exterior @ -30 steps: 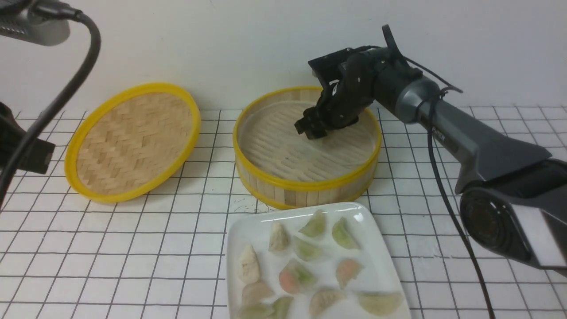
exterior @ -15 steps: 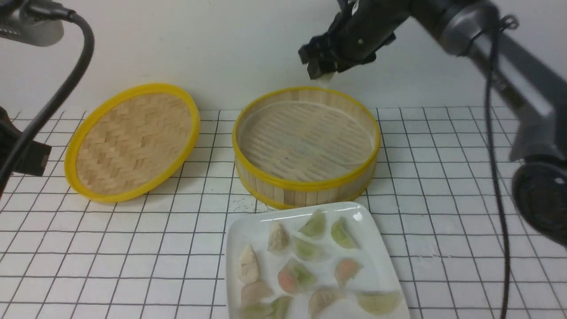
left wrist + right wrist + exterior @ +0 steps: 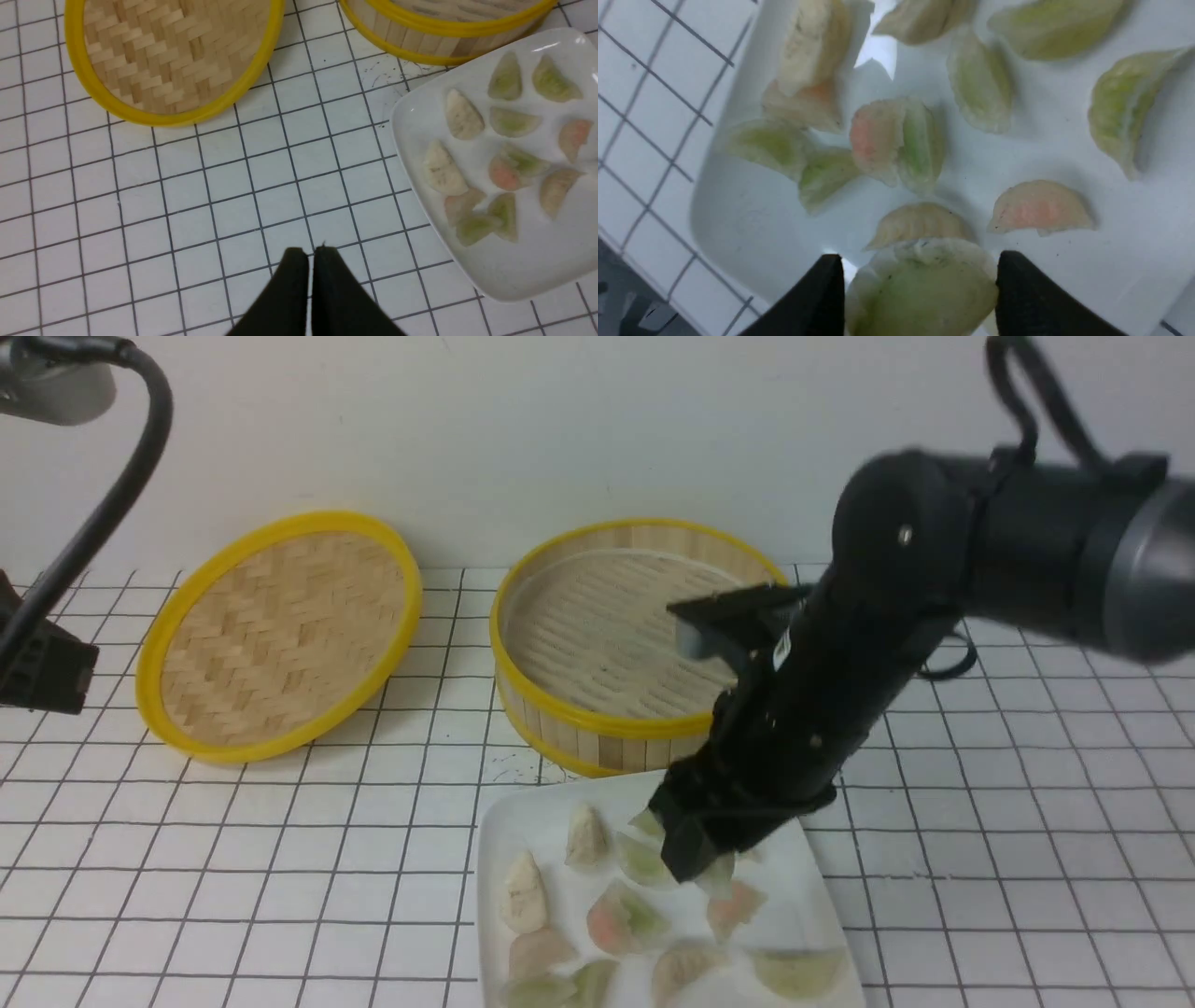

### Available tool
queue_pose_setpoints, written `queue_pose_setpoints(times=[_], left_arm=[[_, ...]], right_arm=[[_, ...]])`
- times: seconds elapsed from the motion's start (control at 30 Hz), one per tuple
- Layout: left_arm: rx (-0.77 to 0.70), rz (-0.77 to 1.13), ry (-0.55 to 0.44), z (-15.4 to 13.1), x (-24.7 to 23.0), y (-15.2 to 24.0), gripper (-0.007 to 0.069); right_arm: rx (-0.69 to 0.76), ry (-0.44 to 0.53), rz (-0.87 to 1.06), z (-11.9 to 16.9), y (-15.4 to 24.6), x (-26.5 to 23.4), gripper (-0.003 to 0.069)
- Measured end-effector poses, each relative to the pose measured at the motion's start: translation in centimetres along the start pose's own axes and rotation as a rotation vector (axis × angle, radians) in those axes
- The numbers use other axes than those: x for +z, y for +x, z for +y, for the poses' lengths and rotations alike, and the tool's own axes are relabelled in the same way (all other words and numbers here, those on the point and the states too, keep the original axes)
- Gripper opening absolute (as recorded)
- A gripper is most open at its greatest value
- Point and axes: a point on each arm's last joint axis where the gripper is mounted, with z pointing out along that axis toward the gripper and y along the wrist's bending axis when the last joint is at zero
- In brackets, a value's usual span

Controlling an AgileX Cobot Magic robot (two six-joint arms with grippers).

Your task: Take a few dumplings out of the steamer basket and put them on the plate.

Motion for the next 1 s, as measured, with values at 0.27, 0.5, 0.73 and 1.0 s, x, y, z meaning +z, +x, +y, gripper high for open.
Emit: queue_pose_setpoints(times=[0.27, 0.5, 0.73, 1.0], left_arm=[[-0.007, 0.001, 0.024, -0.2, 0.0, 0.0, -0.0006], [-0.009, 0.002, 0.035, -0.3, 0.0, 0.0, -0.0006], [-0.01, 0.002, 0.041, -0.4, 0.0, 0.0, -0.0006], [-0.017, 0.004, 0.061, -0.6, 0.0, 0.0, -0.0006]], right_arm=[[0.022, 0.028, -0.037, -1.2, -0.8, 3.4, 0.0388], [0.004, 0.015, 0.022, -0.5, -1.3, 1.8, 0.0561], [-0.045, 0.016, -0.032, 1.6, 0.2, -6.2, 0.0403], [-0.093, 0.09, -0.407, 4.2, 7.4, -20.0, 0.0029]])
